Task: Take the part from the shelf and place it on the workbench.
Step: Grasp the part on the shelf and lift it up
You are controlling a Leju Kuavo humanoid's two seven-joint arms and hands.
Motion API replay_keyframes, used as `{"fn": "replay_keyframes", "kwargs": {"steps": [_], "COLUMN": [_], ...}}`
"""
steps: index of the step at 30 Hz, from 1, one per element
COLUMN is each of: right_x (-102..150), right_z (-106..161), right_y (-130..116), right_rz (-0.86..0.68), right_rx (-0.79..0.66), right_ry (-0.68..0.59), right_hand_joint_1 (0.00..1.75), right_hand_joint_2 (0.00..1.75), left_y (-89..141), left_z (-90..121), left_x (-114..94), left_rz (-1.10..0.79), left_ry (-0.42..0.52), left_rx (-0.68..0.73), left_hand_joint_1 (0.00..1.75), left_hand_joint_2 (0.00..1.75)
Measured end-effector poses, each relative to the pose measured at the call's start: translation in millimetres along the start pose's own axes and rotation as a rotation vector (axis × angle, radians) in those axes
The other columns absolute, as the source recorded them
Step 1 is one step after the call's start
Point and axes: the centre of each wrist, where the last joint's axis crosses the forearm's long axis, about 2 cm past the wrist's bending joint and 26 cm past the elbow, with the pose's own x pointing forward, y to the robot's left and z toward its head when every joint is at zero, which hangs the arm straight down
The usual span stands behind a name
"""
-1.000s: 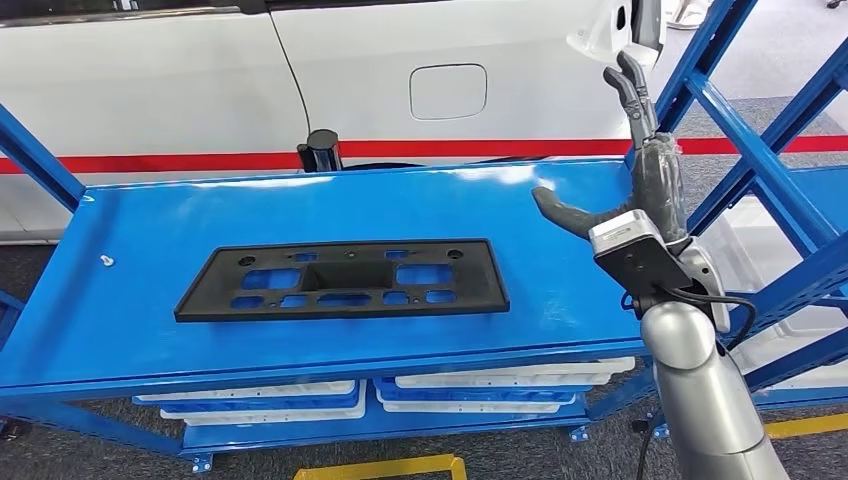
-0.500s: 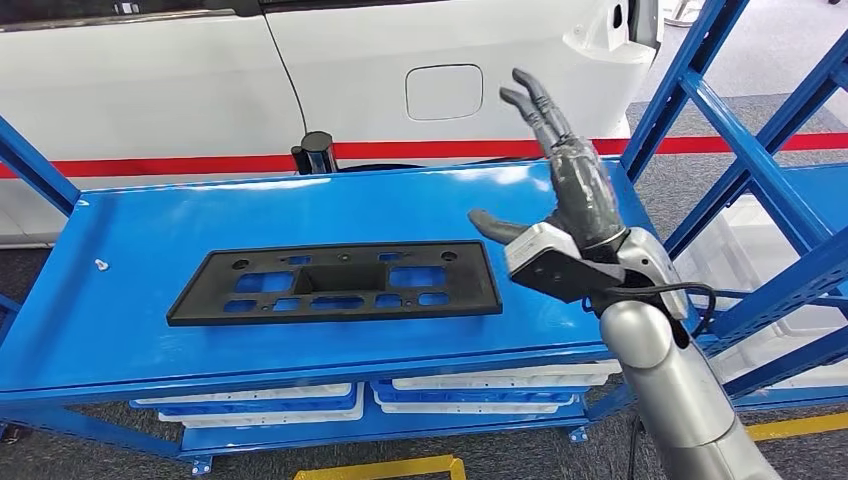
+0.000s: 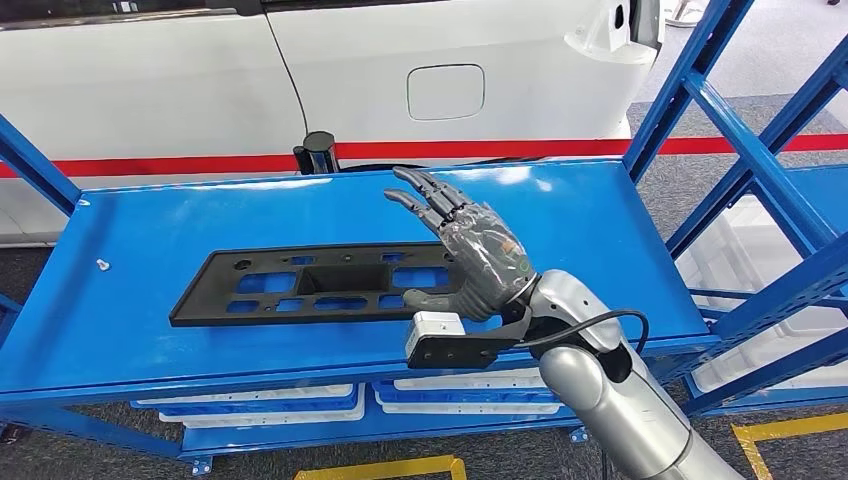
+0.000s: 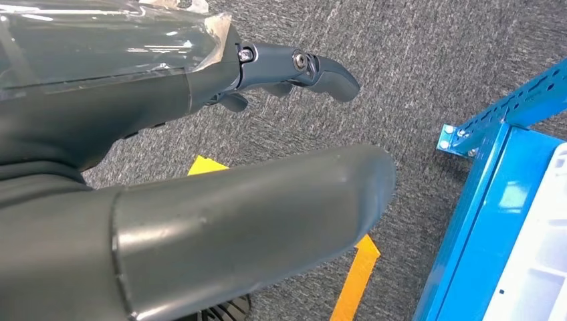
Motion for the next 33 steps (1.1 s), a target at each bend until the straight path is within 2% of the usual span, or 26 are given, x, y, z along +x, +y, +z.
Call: {"fn": "replay_keyframes", "kwargs": {"steps": [6,19,28,33], "right_x": [2,-11,-12,-14], "right_z": [0,7,-1,-9], "right_y": [15,71,100,106], "right_rz": [-0.016,-0.011,0.02,0.144], "right_rx": [0.089,0.286,0.311,0.257], "right_ry": [0.023,0.138,0.196,0.195], "right_hand_joint_1": [0.0,0.0,0.0,0.0], "right_hand_joint_2": [1.75,1.75,1.75,1.75], "left_y": [-1,-6,-7,-7], "left_z": [1,6,7,8], "left_x": [-1,-5,-6,-6], "left_rz": [-0.005,-0.011,-0.016,-0.028], "left_ry": [0.009,0.049,0.071,0.068], "left_rx": [0.001,0.005,0.011,0.013], "left_hand_joint_1": [0.0,0.0,0.0,0.0], "left_hand_joint_2": [0.0,0.0,0.0,0.0]}}
